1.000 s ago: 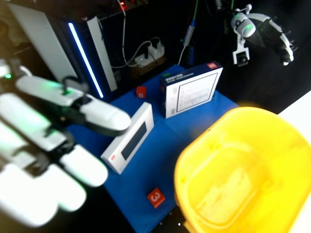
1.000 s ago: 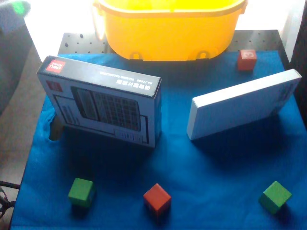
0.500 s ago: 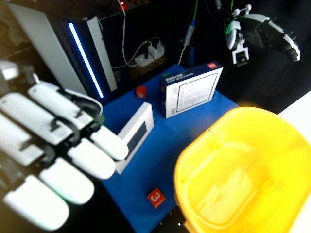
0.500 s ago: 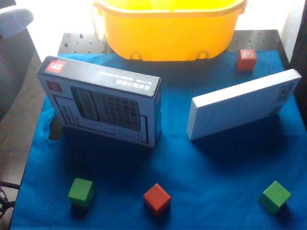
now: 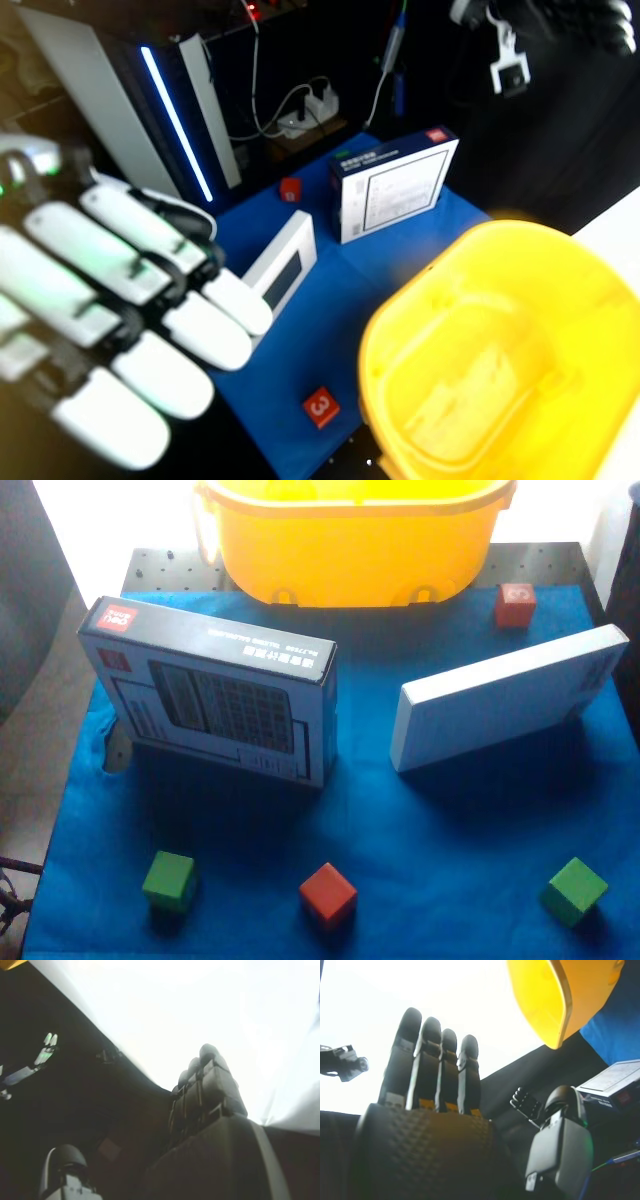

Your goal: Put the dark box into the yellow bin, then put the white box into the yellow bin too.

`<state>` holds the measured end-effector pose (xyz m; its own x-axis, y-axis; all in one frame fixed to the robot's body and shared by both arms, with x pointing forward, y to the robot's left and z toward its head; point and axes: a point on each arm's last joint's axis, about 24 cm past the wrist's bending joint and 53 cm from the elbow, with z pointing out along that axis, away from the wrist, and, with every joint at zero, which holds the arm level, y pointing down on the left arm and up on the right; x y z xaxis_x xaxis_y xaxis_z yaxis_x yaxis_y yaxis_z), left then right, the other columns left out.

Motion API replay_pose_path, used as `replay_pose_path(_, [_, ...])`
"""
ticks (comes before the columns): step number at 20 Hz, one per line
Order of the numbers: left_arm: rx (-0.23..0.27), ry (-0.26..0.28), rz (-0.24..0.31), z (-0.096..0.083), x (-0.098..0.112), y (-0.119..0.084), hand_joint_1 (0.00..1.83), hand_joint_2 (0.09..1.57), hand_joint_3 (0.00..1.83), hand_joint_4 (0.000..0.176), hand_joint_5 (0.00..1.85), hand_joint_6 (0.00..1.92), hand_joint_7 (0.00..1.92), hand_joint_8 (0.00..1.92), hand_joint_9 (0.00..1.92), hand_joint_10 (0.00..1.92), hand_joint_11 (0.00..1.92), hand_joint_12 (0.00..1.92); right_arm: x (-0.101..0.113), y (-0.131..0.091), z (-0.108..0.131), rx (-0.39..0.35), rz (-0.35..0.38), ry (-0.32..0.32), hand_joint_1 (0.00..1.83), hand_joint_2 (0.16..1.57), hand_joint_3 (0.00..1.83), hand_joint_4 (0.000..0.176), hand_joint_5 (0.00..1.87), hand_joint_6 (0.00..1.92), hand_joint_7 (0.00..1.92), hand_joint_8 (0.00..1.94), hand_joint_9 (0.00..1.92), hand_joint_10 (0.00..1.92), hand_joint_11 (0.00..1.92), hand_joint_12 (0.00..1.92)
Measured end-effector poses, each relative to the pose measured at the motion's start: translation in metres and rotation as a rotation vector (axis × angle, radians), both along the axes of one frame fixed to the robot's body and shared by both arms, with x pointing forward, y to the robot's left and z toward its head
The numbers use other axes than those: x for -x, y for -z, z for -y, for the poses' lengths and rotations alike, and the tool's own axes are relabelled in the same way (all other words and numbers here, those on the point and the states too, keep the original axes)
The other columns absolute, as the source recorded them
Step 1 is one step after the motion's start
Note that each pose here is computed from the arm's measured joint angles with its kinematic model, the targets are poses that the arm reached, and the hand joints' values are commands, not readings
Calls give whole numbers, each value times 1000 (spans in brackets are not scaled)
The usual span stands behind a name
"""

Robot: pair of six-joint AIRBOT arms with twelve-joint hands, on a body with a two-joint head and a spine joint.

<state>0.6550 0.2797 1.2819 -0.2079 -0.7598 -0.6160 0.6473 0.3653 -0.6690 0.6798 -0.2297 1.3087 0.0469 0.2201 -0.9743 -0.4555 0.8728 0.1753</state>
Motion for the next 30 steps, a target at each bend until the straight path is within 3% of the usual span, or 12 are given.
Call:
replay_pose_path(2, [-72, 63, -25, 18, 10, 12, 284, 882, 0, 71, 0, 0, 38, 3, 88, 0, 159, 57, -2, 1, -3, -2, -1, -4, 252, 881, 9, 0, 464, 0, 441, 6, 480, 5, 337, 343])
replay_pose_path(3, [-99, 90, -50, 27, 13, 21, 329, 861, 0, 59, 0, 0, 39, 3, 90, 1, 143, 46, -4, 1, -4, -3, -1, -5, 251, 880, 7, 0, 472, 4, 443, 6, 480, 5, 340, 344])
replay_pose_path(5, [-138, 114, -75, 35, 15, 32, 353, 819, 0, 75, 0, 0, 36, 5, 46, 0, 76, 14, -5, 5, -6, 1, -8, -10, 256, 884, 7, 0, 467, 1, 444, 5, 485, 6, 344, 345])
replay_pose_path(6, [-138, 112, -85, 36, 13, 36, 377, 785, 0, 76, 0, 0, 51, 3, 59, 2, 72, 10, -5, 9, -7, 5, -16, -11, 261, 883, 5, 0, 458, 0, 447, 5, 489, 7, 345, 345])
replay_pose_path(9, [-142, 123, -133, 43, 1, 50, 531, 738, 0, 113, 0, 0, 40, 0, 97, 5, 98, 15, -7, 12, -7, 7, -24, -8, 262, 886, 5, 0, 400, 0, 420, 0, 478, 1, 322, 332])
replay_pose_path(15, [-205, 176, -234, 66, -10, 86, 599, 691, 0, 141, 0, 0, 35, 0, 111, 0, 139, 22, -7, 12, -7, 7, -24, -8, 243, 856, 0, 0, 373, 0, 425, 0, 486, 1, 315, 321])
replay_pose_path(18, [-226, 181, -263, 71, -12, 98, 527, 754, 21, 141, 0, 0, 12, 2, 80, 1, 109, 8, -8, 12, -6, 8, -25, -7, 239, 866, 0, 0, 341, 0, 404, 0, 458, 0, 283, 304])
replay_pose_path(23, [-242, 216, -292, 85, -18, 107, 533, 731, 0, 120, 0, 0, 24, 2, 97, 4, 117, 10, -7, 16, -5, 17, -29, -5, 236, 861, 0, 0, 340, 6, 420, 10, 483, 13, 291, 308])
replay_pose_path(25, [-255, 232, -304, 93, -20, 113, 527, 684, 0, 168, 0, 0, 4, 1, 61, 0, 99, 2, -7, 18, -4, 21, -38, -4, 273, 819, 0, 0, 337, 3, 421, 8, 467, 4, 283, 307])
replay_pose_path(26, [-261, 234, -313, 96, -21, 118, 535, 679, 0, 174, 0, 0, 0, 0, 53, 0, 92, 0, -7, 18, -3, 19, -37, -1, 272, 805, 0, 0, 330, 0, 427, 9, 469, 5, 288, 311])
replay_pose_path(28, [-263, 243, -319, 101, -22, 121, 597, 667, 0, 175, 0, 0, 0, 0, 46, 0, 82, 3, -7, 17, -3, 18, -36, -1, 296, 784, 0, 0, 336, 3, 429, 7, 453, 0, 266, 306])
replay_pose_path(30, [-259, 250, -325, 104, -23, 123, 672, 622, 0, 156, 0, 0, 0, 0, 43, 0, 87, 5, -7, 18, -3, 18, -36, -1, 288, 801, 0, 0, 343, 4, 428, 4, 464, 5, 282, 316])
